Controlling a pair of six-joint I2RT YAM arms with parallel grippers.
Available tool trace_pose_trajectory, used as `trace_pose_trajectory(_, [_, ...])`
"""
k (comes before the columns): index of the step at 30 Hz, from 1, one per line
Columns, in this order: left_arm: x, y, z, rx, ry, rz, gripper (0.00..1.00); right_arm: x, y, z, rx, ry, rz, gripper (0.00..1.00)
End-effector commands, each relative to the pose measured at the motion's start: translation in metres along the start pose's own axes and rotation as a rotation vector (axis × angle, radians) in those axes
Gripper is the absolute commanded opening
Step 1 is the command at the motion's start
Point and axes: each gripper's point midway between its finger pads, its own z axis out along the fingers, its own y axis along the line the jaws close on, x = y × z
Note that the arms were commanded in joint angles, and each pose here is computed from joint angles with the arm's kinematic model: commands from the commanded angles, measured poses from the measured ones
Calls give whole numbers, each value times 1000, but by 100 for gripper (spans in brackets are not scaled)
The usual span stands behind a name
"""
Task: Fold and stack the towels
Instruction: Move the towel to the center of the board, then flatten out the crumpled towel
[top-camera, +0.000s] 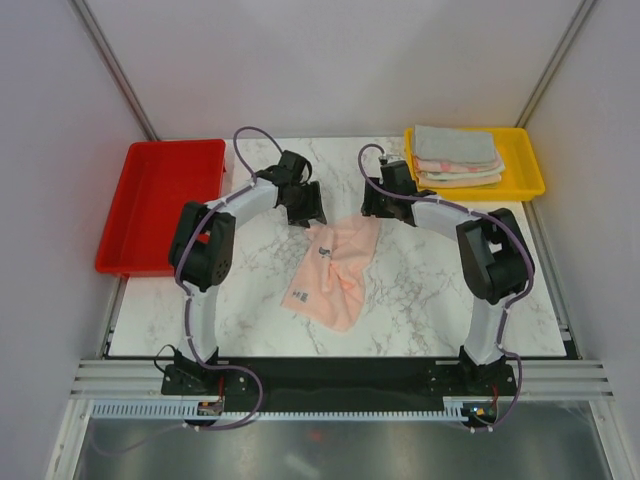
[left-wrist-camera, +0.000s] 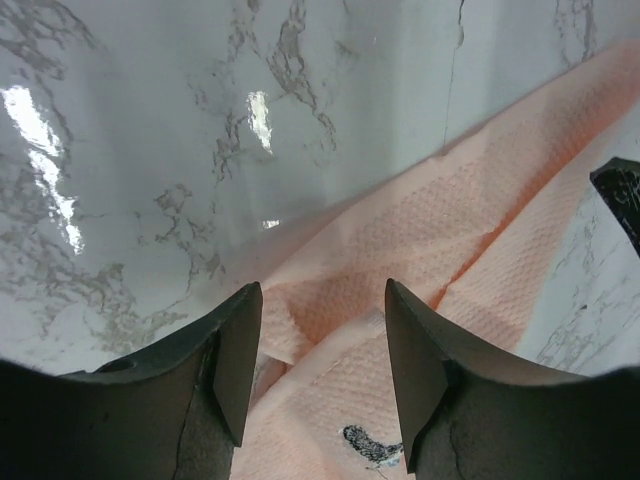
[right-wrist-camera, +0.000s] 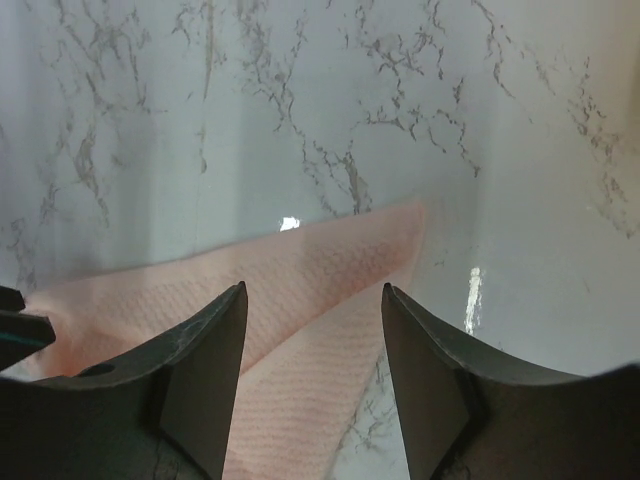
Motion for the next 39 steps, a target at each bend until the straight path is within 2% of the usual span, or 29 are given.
trace_pose_trajectory(1, [-2, -25, -1, 109, 28, 59, 59, -7, -12, 17, 75, -23, 14, 64])
trace_pose_trajectory(5, [12, -22, 2, 113, 63, 66, 56, -2, -16, 22, 96, -1, 16, 62])
trace_pose_trajectory(8, [17, -12, -8, 69, 44, 67, 53, 7, -29, 14, 161, 26, 8, 54])
trace_pose_trajectory(13, [5, -6, -66, -5, -107, 39, 56, 26, -63, -28, 280, 36, 58, 44])
trace_pose_trajectory(16, [23, 5, -96, -34, -143, 27, 57, 52, -80, -62, 306, 49, 109, 43])
trace_pose_trajectory(19, [50, 27, -114, -86, -167, 7, 58, 80, -84, -95, 295, 78, 131, 46])
trace_pose_trajectory(21, [67, 37, -119, -102, -161, -26, 58, 78, -79, -117, 265, 54, 137, 47])
trace_pose_trajectory(22, [90, 51, -113, -124, -121, -42, 58, 73, -76, -124, 254, 40, 137, 47])
trace_pose_trajectory(23, [95, 52, -120, -114, -137, -55, 58, 70, -72, -133, 237, 41, 134, 47])
trace_pose_trajectory(24, [103, 55, -120, -112, -135, -78, 58, 48, -60, -146, 189, -15, 132, 48])
trace_pose_trajectory(25, [122, 66, -113, -128, -104, -93, 57, 38, -50, -152, 152, -32, 102, 50])
trace_pose_trajectory(27, [132, 70, -114, -121, -110, -125, 57, 13, -20, -163, 34, -74, 61, 57])
trace_pose_trajectory(29, [146, 73, -109, -103, -86, -143, 57, 2, 17, -161, -123, -87, -65, 62])
trace_pose_trajectory(31, [156, 75, -105, -88, -70, -176, 57, -2, 57, -152, -289, -41, -159, 65])
trace_pose_trajectory(35, [163, 77, -95, -71, -78, -225, 58, -11, 97, -120, -390, 1, -376, 71])
trace_pose_trajectory(39, [177, 80, -84, -73, -29, -267, 58, -14, 125, -78, -468, 67, -436, 72])
